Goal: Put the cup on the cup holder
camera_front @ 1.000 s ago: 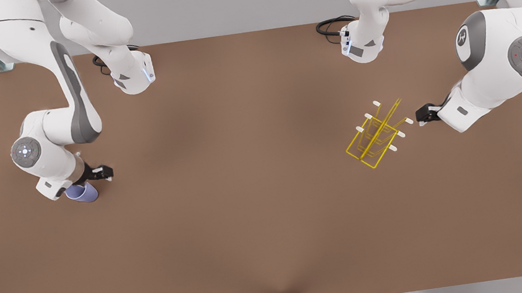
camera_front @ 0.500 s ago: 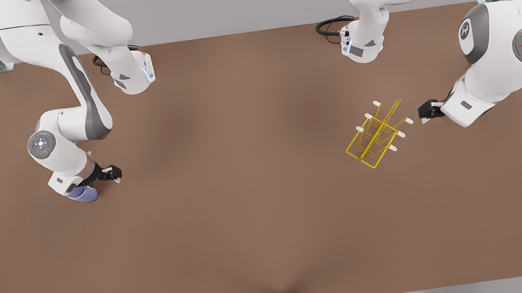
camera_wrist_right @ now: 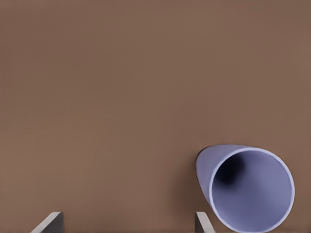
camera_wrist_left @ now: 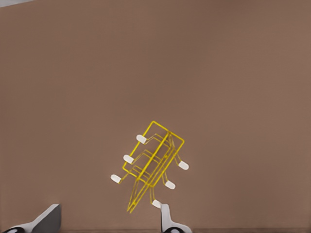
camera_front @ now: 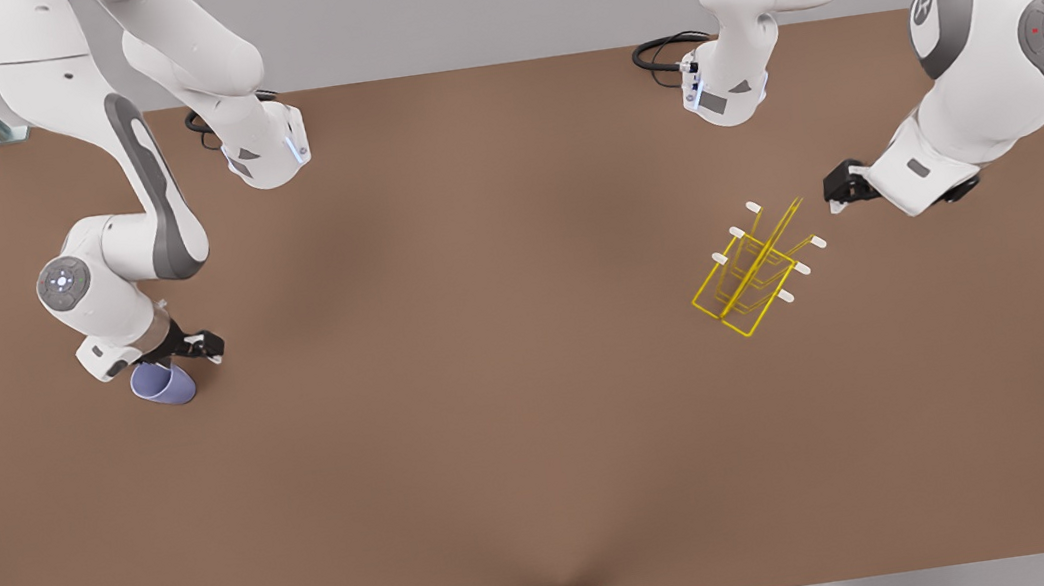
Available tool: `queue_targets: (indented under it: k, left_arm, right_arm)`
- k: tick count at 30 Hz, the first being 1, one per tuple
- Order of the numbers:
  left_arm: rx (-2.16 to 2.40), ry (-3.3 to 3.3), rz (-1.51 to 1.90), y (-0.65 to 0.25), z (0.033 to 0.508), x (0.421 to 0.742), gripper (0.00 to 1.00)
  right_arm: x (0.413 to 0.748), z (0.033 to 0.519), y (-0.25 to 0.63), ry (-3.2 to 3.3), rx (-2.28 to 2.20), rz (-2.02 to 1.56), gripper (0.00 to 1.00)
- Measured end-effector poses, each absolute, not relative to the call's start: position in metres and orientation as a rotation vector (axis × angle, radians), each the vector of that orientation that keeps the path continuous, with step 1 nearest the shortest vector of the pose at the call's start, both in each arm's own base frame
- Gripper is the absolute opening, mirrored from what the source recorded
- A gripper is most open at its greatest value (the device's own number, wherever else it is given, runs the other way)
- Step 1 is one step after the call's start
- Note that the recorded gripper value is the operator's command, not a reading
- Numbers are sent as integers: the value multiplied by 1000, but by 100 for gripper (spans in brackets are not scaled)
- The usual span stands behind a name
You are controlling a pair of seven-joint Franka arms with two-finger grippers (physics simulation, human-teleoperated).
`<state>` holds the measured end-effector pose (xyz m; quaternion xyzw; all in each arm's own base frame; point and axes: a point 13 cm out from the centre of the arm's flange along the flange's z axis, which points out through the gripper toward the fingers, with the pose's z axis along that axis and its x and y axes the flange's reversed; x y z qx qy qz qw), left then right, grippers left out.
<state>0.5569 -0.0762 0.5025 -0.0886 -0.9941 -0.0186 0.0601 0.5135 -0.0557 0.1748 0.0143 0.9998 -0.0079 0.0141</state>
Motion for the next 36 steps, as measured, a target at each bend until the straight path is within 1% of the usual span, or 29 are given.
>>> queue_targets:
  k: [3, 12, 36]
  left_arm:
    - [-270, -2988, -89, -74, 491, 561, 100]
    - [-275, -2995, -109, -74, 494, 561, 100]
    - [-276, -3009, -116, -74, 492, 567, 100]
  right_arm:
    - [514, 174, -57, 3111, 53, -28, 100]
    - [501, 168, -94, 3118, 122, -44, 100]
    - [513, 136, -108, 3086, -115, -34, 100]
